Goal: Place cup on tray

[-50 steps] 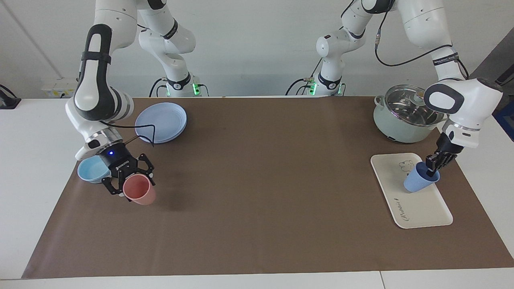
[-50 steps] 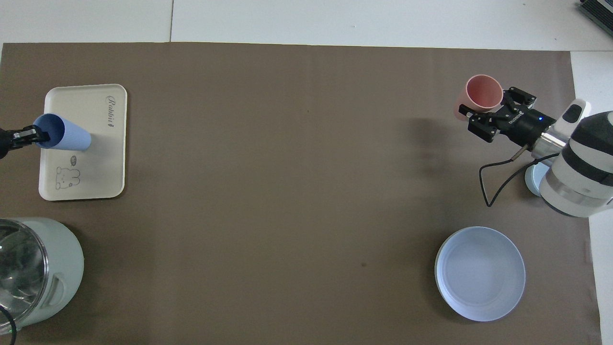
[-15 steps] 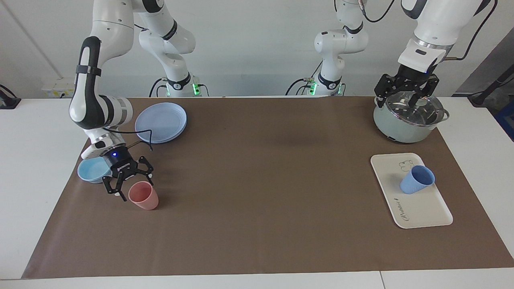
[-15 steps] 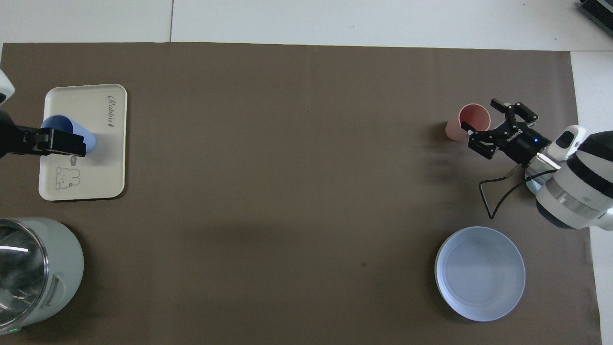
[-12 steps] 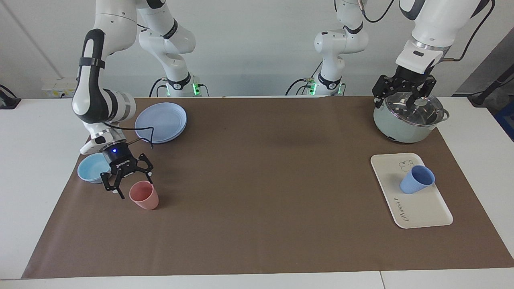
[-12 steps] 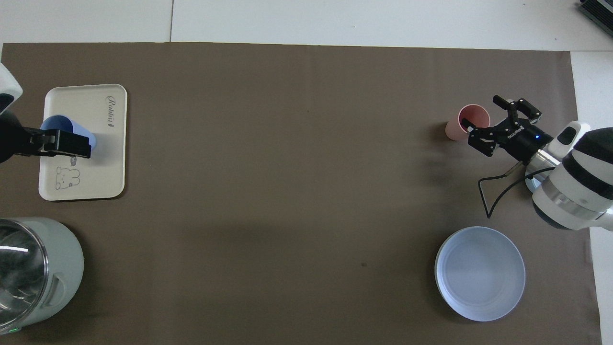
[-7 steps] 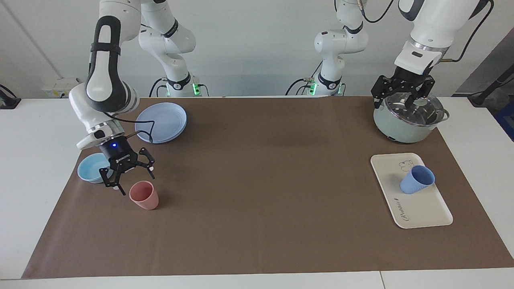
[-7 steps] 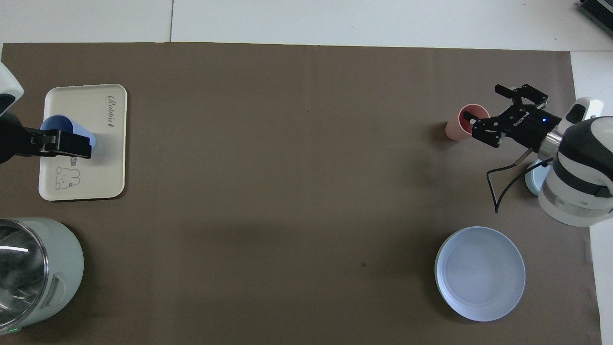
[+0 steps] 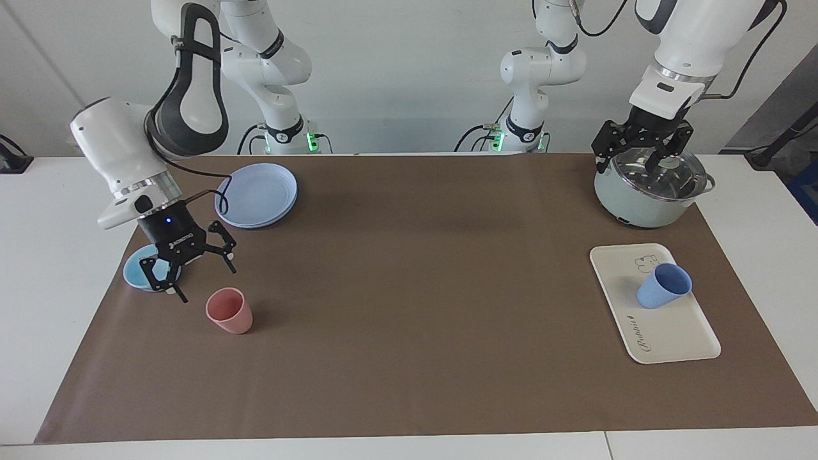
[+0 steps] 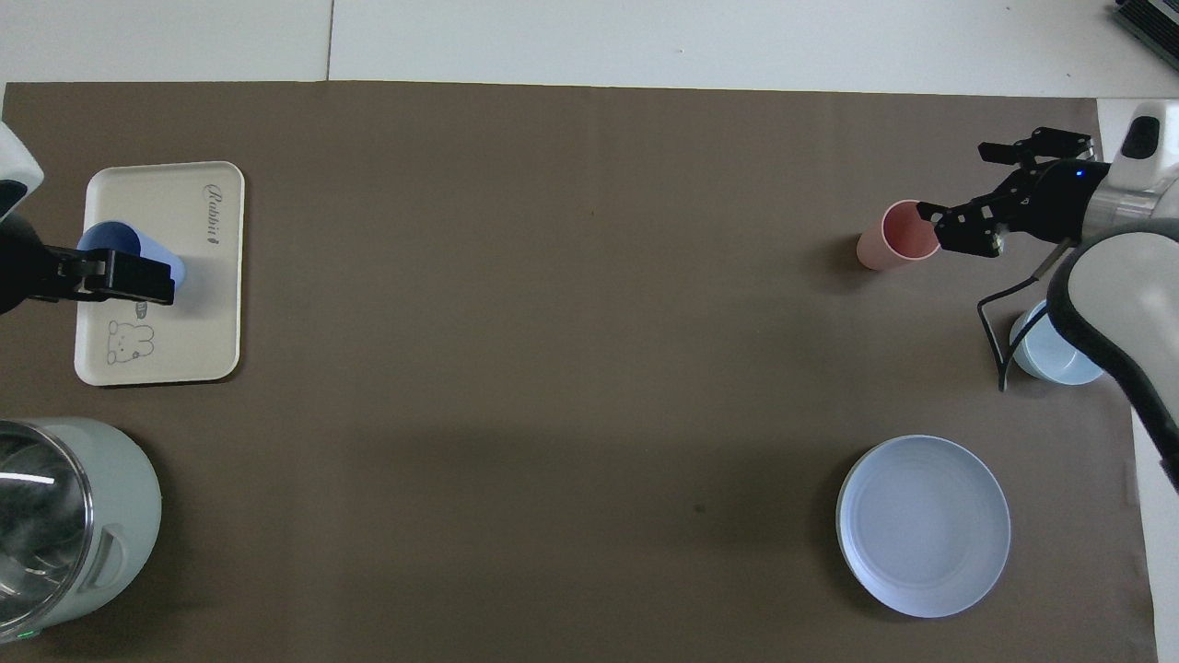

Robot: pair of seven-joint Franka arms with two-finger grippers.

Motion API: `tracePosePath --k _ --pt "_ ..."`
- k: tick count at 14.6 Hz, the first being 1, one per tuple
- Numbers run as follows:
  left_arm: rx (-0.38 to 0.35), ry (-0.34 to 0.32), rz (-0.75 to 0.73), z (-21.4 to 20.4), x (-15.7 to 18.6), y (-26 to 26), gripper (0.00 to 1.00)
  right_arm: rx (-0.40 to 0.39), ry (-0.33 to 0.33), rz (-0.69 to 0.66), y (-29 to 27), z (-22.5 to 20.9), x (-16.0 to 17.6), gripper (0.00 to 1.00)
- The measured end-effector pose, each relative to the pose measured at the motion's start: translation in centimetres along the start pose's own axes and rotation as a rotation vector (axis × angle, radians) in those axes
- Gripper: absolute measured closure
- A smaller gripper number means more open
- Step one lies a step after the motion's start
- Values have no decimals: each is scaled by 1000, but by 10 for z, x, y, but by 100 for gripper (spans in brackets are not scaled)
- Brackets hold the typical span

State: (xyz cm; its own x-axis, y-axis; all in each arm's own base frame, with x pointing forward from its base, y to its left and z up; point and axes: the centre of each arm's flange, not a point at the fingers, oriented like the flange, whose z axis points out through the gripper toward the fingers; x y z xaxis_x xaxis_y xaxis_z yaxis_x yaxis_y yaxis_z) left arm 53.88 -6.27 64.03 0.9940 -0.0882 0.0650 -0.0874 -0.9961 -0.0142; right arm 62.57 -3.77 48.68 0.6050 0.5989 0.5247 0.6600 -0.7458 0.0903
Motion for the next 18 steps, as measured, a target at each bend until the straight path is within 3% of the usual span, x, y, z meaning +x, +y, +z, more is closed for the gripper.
tracePosePath --k 4,8,13,18 --pt "0 -7 0 3 0 0 0 -52 -264 156 -10 -51 18 0" --pt "0 -7 -2 3 0 -1 0 -108 -337 442 -20 -86 19 0" --pt "0 -7 6 3 0 3 0 -111 -490 810 -33 -116 17 0" --pt "0 -8 2 3 0 1 0 -93 -575 879 -38 -137 14 0"
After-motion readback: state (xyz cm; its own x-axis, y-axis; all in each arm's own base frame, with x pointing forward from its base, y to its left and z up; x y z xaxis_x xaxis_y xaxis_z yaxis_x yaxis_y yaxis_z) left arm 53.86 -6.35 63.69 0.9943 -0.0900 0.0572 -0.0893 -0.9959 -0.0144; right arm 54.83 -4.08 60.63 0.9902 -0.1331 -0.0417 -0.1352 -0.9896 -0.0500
